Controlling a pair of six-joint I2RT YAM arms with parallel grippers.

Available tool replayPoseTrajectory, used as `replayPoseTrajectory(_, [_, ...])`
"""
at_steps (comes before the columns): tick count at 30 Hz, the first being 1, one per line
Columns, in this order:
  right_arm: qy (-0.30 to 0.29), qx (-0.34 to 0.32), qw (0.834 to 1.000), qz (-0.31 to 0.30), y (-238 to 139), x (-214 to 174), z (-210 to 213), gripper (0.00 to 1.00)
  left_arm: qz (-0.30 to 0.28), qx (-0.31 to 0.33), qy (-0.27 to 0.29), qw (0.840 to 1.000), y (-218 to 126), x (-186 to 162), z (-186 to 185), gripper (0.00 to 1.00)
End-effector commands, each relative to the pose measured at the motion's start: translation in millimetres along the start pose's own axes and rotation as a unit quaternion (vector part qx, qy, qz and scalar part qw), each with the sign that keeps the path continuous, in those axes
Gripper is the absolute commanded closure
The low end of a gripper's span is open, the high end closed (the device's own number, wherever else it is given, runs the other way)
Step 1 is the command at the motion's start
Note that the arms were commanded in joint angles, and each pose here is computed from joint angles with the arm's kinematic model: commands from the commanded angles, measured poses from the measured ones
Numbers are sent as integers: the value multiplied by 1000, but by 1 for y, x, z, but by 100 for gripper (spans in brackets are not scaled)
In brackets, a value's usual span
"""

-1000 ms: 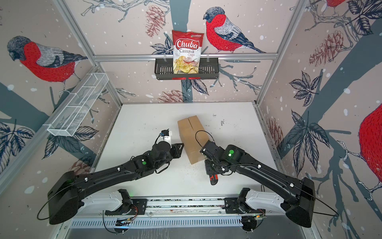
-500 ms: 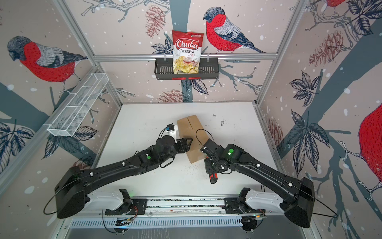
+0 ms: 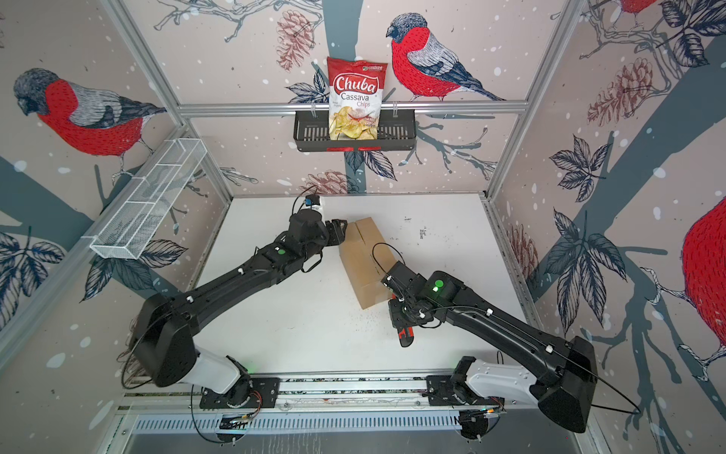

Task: Unpack the express box

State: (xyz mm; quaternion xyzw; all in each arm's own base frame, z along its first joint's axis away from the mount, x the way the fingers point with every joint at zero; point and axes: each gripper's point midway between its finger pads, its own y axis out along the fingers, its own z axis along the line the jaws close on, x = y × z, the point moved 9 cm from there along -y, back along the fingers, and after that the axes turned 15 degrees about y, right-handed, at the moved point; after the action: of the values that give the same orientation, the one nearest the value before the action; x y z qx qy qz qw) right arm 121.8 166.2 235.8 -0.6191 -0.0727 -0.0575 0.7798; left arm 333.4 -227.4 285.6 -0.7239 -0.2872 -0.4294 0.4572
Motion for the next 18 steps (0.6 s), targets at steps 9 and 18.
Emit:
replayPoseTrajectory(9, [-9, 5, 1000, -3, 0, 5, 3, 88, 74, -45, 93, 992, 100, 24, 20, 62])
replayPoseTrajectory(18, [-13, 6, 1000, -3, -1, 7, 4, 88, 102, -75, 121, 984, 132, 22, 14, 63])
